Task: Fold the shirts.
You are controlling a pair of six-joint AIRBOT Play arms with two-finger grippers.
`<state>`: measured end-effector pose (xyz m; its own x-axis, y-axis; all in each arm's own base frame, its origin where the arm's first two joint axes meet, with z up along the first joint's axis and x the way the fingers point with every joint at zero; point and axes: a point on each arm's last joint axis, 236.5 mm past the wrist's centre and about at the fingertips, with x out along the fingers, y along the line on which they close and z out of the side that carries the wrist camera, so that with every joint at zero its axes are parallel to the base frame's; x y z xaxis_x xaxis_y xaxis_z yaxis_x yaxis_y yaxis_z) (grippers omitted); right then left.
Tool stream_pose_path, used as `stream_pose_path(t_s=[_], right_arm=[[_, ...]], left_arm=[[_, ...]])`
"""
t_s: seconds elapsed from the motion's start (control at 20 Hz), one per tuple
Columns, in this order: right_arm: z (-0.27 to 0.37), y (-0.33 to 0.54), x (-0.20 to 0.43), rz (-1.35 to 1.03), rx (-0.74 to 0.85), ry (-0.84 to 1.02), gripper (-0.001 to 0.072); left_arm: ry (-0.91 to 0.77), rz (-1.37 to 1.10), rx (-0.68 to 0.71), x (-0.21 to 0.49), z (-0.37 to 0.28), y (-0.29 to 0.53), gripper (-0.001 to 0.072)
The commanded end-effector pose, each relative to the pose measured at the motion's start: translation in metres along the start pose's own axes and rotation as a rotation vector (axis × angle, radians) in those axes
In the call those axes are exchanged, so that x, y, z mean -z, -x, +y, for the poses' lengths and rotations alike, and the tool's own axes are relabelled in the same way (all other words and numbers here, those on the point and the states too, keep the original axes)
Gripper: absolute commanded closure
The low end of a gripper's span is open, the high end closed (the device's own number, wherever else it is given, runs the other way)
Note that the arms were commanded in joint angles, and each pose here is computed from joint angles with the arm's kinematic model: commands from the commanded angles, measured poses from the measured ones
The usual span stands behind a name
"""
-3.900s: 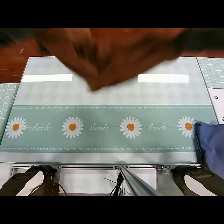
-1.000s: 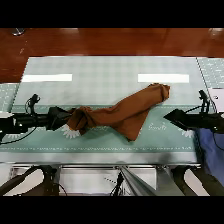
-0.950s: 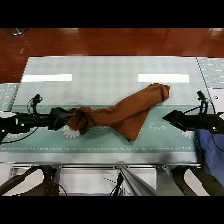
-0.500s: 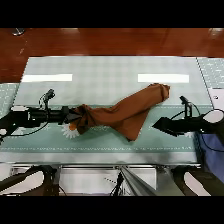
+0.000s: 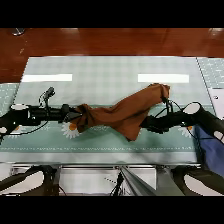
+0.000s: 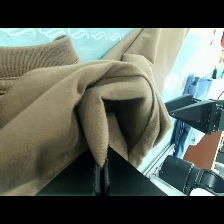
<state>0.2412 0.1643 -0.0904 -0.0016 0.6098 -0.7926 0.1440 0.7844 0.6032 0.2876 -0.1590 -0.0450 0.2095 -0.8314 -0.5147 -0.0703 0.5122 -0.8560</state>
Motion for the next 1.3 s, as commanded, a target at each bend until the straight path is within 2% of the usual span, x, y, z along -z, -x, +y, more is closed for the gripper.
stream_pose_path(t_s=[0.0,0.15,0.2,0.3,0.35,0.4,0.55,0.65,0.8,0.9,1.0,1.05,1.15,1.25], right_arm=[[0.014,-0.018,-0.021,0.008,-0.003,0.032,0.0092],[0.024,-0.023,-0.044,0.006,-0.029,0.019,0.0097],[0.028,-0.024,-0.050,0.009,-0.041,0.023,0.0152],[0.037,-0.026,-0.057,0.017,-0.063,0.043,0.0381],[0.044,-0.026,-0.058,0.023,-0.081,0.081,0.0549],[0.048,-0.024,-0.059,0.019,-0.087,0.108,0.0683],[0.063,-0.007,-0.068,0.024,-0.114,0.164,0.0684],[0.093,0.032,-0.095,-0.050,-0.146,0.236,0.0684],[0.163,0.157,-0.156,-0.368,-0.131,0.395,0.0685],[0.225,0.264,-0.165,-0.608,-0.105,0.553,0.0685],[0.279,0.365,-0.135,-0.839,-0.049,0.711,0.0685],[0.302,0.407,-0.108,-0.942,-0.034,0.782,0.0685],[0.333,0.476,-0.039,-1.152,-0.029,0.890,0.0685],[0.332,0.518,0.022,-1.301,0.041,0.935,0.0685]], left_arm=[[0.002,0.001,0.001,0.000,0.000,0.000,0.0682],[0.002,0.001,0.001,0.000,0.000,0.000,0.0682],[0.002,0.000,0.000,0.000,0.000,0.000,0.0682],[0.002,0.000,0.000,0.000,0.000,0.000,0.0682],[0.002,0.001,0.001,0.000,0.000,0.000,0.0682],[0.001,0.003,0.003,0.001,-0.001,0.000,0.0682],[-0.023,-0.020,0.009,-0.007,-0.008,0.005,0.0682],[-0.095,-0.122,0.076,-0.042,-0.047,0.029,0.0683],[-0.291,-0.470,0.237,-0.120,-0.167,0.121,0.0683],[-0.517,-0.699,0.282,-0.141,-0.264,0.201,0.0683],[-0.768,-0.844,0.234,-0.121,-0.347,0.264,0.0683],[-0.863,-0.895,0.156,-0.105,-0.376,0.287,0.0684],[-0.910,-1.002,0.011,-0.070,-0.413,0.328,0.0684],[-1.038,-1.153,-0.174,-0.024,-0.443,0.369,0.0683]])
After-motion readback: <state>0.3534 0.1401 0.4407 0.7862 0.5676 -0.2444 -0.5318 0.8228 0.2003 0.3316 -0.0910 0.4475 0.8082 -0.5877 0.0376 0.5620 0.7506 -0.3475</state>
